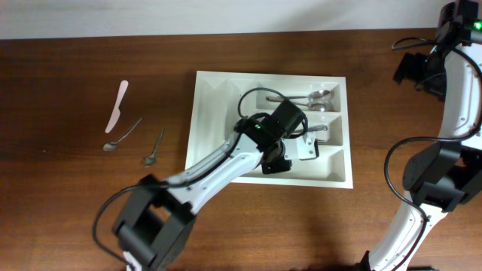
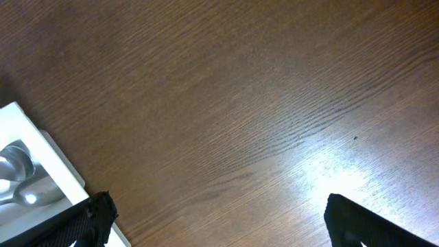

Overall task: Pack container
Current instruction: 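Carry the tongs into the tray's bottom compartment and release, then move the left gripper to the pink knife and grasp its handle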

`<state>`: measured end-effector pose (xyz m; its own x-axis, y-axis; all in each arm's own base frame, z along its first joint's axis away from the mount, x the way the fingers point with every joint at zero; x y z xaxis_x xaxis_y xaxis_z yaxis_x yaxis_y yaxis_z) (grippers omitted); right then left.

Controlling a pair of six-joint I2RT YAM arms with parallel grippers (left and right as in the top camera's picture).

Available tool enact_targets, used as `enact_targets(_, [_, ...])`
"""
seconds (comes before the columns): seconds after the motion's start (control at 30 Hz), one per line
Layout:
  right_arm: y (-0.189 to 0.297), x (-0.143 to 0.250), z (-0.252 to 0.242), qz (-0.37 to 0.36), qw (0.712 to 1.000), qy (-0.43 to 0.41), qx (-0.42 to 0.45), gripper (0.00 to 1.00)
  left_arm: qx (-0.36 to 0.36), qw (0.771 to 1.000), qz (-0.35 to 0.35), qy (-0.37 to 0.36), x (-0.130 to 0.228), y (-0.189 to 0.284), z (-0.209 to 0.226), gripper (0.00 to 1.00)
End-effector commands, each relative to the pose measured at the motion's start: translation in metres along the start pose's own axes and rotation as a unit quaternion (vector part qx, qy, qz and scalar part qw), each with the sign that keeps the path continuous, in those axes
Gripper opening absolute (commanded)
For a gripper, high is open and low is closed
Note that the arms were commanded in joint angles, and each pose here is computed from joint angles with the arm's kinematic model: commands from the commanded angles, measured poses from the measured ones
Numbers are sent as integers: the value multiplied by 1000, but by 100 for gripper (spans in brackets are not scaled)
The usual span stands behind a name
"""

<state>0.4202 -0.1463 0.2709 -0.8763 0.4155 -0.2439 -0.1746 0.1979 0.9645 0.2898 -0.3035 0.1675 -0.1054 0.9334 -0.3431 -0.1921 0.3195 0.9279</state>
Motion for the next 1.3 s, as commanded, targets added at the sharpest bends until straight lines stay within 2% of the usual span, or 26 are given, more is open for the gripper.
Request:
enact_targets(0.0, [-3,0,1,4,1000,3,8,99,-4,998,0,-65,-2,-14,5,2])
enact_targets(0.4, [-3,0,1,4,1000,3,8,99,-18,996,-35,-86,-21,-17,-2,2])
enact_targets(0.43, [-3,0,1,4,1000,3,8,99,-17,995,-35,-89,-23,-17,-5,12])
enact_targets(0.53, [-3,0,1,4,1000,3,8,99,-16,995,-36,-92,-25,-17,-8,65])
enact_targets(0.57, [-3,0,1,4,1000,3,8,99,-16,995,-36,-92,-25,-17,-8,71])
enact_targets(0.6, [-3,0,1,4,1000,3,8,99,-16,995,-36,-92,-25,-17,-8,84])
enact_targets(0.63, [-3,0,1,4,1000,3,8,99,-16,995,-36,-92,-25,-17,-8,91])
enact_targets(0.77, [-3,0,1,4,1000,2,8,99,-27,995,-51,-76,-34,-8,-2,100])
enact_targets(0.93, [-3,0,1,4,1000,3,8,99,-106,990,-86,-25,-56,23,31,99])
enact_targets(1.07, [-3,0,1,4,1000,3,8,99,-236,959,-114,109,-60,80,92,99])
enact_targets(1.13, [-3,0,1,4,1000,3,8,99,-287,929,-121,202,-44,103,124,99])
enact_targets(1.23, [-3,0,1,4,1000,3,8,99,-330,873,-104,344,2,118,163,99])
enact_targets(1.27, [-3,0,1,4,1000,3,8,99,-329,844,-78,417,37,120,179,99])
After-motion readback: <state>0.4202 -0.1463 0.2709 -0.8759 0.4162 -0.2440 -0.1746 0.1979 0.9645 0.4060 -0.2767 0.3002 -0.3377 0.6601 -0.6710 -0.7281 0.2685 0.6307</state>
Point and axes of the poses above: each gripper's point midway between its finger pads, its own y axis back along the fingers, its own z axis along the line the jaws close on, x = y × z, the point moved 10 cm from there along y, back along the fingers, and after that the axes turned 6 degrees about y, right-handed, at the moved point
